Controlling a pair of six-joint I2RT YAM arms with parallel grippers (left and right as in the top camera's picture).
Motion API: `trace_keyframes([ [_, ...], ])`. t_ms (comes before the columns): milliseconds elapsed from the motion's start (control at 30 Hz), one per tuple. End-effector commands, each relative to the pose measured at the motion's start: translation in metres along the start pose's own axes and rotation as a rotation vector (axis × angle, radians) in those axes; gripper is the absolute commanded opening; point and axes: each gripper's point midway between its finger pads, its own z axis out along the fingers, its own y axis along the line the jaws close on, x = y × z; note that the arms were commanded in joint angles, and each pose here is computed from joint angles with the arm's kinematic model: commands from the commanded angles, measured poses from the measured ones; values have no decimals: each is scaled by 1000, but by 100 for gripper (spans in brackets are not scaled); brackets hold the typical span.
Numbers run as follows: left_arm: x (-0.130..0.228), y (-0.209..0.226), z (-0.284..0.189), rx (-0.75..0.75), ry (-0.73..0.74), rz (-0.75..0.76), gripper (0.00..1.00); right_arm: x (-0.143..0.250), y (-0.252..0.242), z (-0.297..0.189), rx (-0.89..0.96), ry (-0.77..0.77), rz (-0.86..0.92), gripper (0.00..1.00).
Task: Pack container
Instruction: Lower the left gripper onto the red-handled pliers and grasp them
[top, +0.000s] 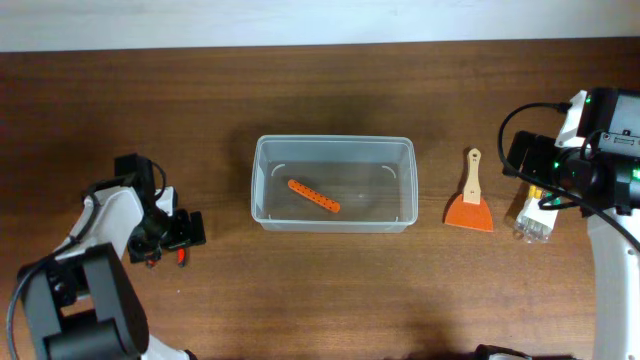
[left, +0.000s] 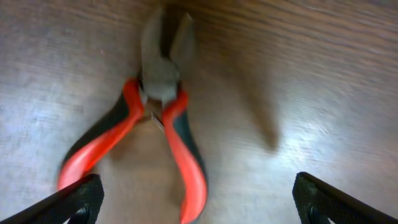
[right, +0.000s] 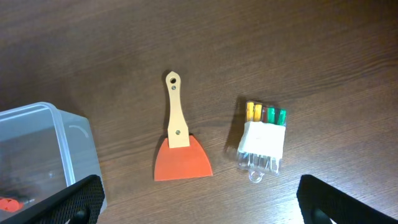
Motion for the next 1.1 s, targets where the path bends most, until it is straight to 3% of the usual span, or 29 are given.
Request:
trace_keyframes([
  [0, -1, 7, 7, -31, 11, -17, 99, -4, 0, -3, -2, -14, 10, 99],
  [367, -11, 2, 7, -39, -31, 23, 100, -5, 0, -3, -3, -17, 10, 99],
  [467, -16, -3, 7, -65, -49, 78, 93, -5, 0, -3, -3, -17, 10, 99],
  [1033, -14, -24, 8, -91, -51, 164, 89, 0, -1, -3, 0, 4, 10, 99],
  [1067, -14, -24, 8, -92, -48, 164, 85, 1, -1, -3, 0, 6, 10, 99],
])
